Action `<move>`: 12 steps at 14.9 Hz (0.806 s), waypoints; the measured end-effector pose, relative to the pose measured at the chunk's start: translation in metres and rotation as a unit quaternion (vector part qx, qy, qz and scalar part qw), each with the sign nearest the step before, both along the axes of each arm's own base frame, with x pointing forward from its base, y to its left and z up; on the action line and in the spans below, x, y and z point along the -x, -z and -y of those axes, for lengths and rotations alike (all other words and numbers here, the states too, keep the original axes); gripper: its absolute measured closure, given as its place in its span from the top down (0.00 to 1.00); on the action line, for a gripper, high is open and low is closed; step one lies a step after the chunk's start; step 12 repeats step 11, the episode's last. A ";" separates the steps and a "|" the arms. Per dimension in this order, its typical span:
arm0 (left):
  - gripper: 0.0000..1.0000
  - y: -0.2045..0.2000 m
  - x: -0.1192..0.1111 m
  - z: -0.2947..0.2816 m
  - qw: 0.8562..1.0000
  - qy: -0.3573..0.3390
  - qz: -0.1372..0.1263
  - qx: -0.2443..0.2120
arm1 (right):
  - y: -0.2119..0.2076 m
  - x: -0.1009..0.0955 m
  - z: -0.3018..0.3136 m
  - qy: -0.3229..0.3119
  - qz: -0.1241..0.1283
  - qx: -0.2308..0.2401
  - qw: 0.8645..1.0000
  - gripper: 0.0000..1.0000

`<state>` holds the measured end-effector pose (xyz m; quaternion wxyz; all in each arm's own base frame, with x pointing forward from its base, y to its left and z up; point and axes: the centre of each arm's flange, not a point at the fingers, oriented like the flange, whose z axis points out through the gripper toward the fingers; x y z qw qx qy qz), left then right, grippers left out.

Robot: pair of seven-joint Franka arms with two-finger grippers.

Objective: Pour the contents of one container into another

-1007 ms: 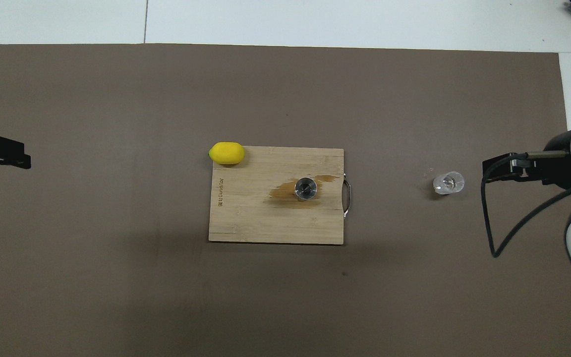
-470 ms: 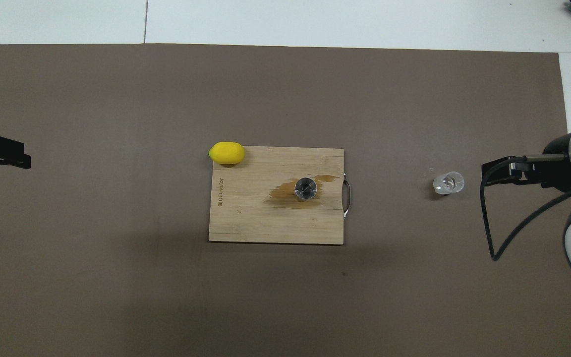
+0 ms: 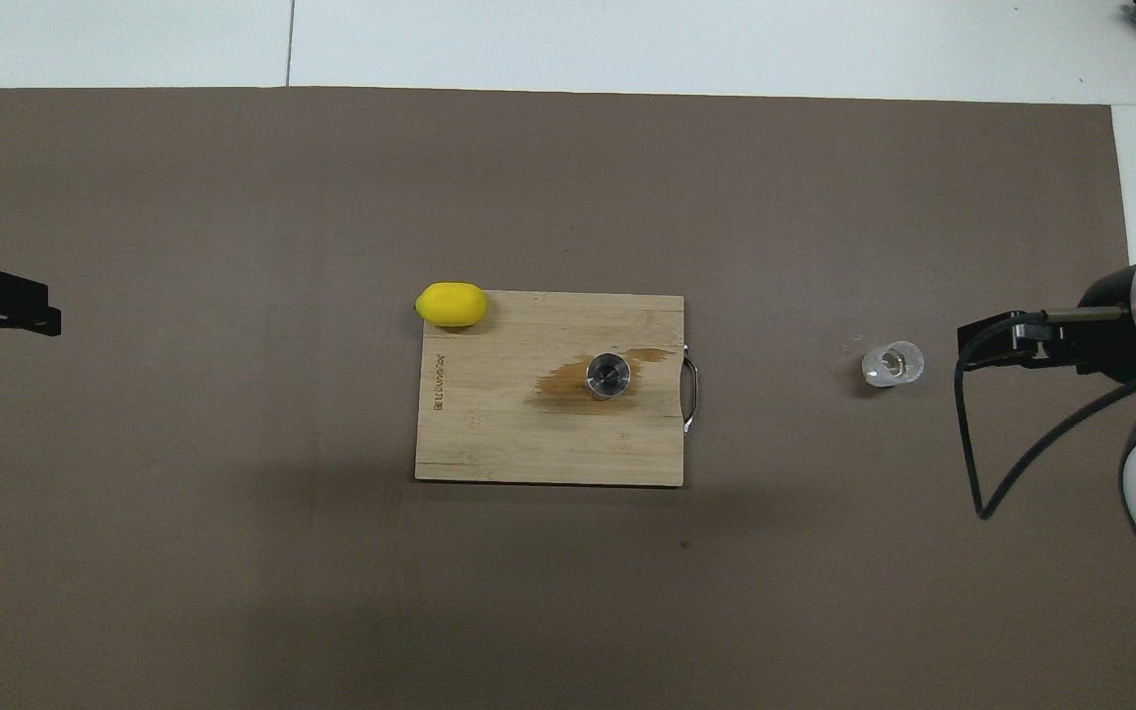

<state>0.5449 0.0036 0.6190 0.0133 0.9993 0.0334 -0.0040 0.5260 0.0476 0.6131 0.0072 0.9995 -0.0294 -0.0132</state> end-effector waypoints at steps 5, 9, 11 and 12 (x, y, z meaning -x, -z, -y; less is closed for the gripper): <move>1.00 0.000 0.000 0.000 1.000 0.000 0.000 0.000 | 0.000 0.000 -0.002 0.001 -0.001 -0.009 1.000 1.00; 1.00 0.000 0.000 0.000 1.000 0.000 0.000 0.000 | 0.001 0.000 -0.001 0.000 -0.002 -0.004 1.000 1.00; 1.00 0.000 0.000 0.000 1.000 0.000 0.000 0.000 | 0.002 0.000 -0.001 0.000 -0.002 -0.003 1.000 1.00; 1.00 0.000 0.000 0.000 1.000 0.000 0.000 0.000 | 0.002 0.000 -0.001 0.000 -0.002 -0.003 1.000 1.00</move>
